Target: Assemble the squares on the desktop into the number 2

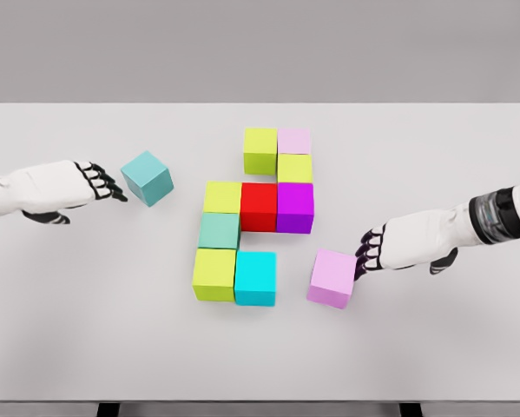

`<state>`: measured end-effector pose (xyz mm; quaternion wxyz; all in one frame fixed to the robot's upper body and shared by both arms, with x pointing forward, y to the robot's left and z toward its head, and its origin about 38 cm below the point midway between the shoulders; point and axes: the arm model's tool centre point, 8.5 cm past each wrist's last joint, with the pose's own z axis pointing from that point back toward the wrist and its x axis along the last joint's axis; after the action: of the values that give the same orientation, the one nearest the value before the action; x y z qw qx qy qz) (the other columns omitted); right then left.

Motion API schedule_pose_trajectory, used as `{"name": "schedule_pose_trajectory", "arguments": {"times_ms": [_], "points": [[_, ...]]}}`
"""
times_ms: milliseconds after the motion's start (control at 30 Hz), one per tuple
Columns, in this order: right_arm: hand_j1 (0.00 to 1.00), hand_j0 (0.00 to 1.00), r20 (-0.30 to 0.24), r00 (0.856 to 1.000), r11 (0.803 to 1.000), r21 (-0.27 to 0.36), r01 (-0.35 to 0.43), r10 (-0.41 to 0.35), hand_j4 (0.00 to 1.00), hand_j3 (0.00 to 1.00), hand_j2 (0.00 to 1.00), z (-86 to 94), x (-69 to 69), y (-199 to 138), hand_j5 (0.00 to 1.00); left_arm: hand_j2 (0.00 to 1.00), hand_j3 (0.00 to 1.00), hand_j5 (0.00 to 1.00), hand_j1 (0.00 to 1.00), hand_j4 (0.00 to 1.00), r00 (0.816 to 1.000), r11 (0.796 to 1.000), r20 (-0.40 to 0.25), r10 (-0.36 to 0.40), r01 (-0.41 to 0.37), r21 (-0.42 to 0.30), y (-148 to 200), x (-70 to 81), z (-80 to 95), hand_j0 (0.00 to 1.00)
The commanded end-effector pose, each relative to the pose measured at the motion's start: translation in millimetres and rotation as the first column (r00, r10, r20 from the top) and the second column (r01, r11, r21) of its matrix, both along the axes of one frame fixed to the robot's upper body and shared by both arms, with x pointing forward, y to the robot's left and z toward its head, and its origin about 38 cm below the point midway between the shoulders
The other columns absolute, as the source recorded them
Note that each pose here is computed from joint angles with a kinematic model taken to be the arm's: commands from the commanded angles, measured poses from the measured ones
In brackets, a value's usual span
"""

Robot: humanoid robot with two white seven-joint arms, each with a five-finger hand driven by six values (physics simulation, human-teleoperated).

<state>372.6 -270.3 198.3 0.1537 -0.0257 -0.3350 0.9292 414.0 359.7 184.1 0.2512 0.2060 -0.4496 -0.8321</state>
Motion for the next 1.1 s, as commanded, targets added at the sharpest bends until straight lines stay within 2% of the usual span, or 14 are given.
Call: {"name": "schedule_pose_trajectory", "arguments": {"times_ms": [0, 167, 267, 333, 600, 667, 800, 1067], "points": [[1.00, 1.00, -0.002, 1.000, 1.000, 0.005, 0.001, -0.001, 1.00, 1.00, 1.00, 0.7, -0.4, 1, 1.00, 0.90, 0.90, 0.90, 0.90, 0.90, 1.000, 1.000, -0.013, -0.020, 0.020, -0.006, -7, -3.1, -4.4, 0.90], [1.00, 1.00, -0.001, 1.000, 1.000, -0.002, 0.016, -0.016, 1.00, 1.00, 1.00, 1.6, -1.0, -6, 1.00, 0.90, 0.90, 0.90, 0.90, 0.90, 0.999, 0.999, -0.021, -0.033, 0.032, -0.016, -16, -1.9, -10.5, 0.90], [1.00, 1.00, 0.003, 1.000, 1.000, -0.007, 0.007, -0.007, 1.00, 1.00, 1.00, 8.0, -14.1, -13, 1.00, 0.91, 0.91, 0.91, 0.91, 0.91, 0.999, 0.999, -0.025, -0.044, 0.044, -0.020, -24, 0.9, -15.1, 0.91], [1.00, 1.00, 0.000, 1.000, 1.000, -0.005, -0.002, 0.002, 1.00, 1.00, 1.00, 8.0, -17.5, -11, 1.00, 0.91, 0.91, 0.91, 0.91, 0.91, 0.999, 0.998, -0.024, -0.048, 0.047, -0.029, -28, 3.3, -16.4, 0.91], [1.00, 1.00, -0.013, 0.999, 0.999, 0.022, -0.041, 0.041, 1.00, 1.00, 1.00, 5.4, -18.5, 6, 1.00, 0.93, 0.93, 0.93, 0.93, 0.93, 0.999, 0.999, -0.045, 0.003, -0.005, -0.033, -33, 27.2, -29.0, 0.93], [1.00, 1.00, -0.013, 0.998, 0.998, 0.028, -0.055, 0.055, 1.00, 1.00, 1.00, 4.4, -17.6, 13, 1.00, 0.93, 0.93, 0.93, 0.93, 0.93, 0.998, 1.000, -0.068, 0.011, -0.013, -0.025, -39, 32.9, -35.8, 0.93], [1.00, 1.00, -0.006, 0.999, 0.998, 0.025, -0.054, 0.054, 1.00, 1.00, 1.00, 5.2, -15.8, 13, 1.00, 0.93, 0.93, 0.93, 0.93, 0.93, 0.998, 0.999, -0.066, 0.020, -0.023, -0.037, -45, 42.1, -36.3, 0.93], [1.00, 1.00, -0.009, 0.998, 0.997, 0.037, -0.068, 0.068, 1.00, 1.00, 1.00, 5.6, -16.0, 19, 1.00, 0.94, 0.94, 0.94, 0.94, 0.94, 0.999, 0.998, -0.042, 0.023, -0.025, -0.057, -55, 56.9, -26.2, 0.94]]}}
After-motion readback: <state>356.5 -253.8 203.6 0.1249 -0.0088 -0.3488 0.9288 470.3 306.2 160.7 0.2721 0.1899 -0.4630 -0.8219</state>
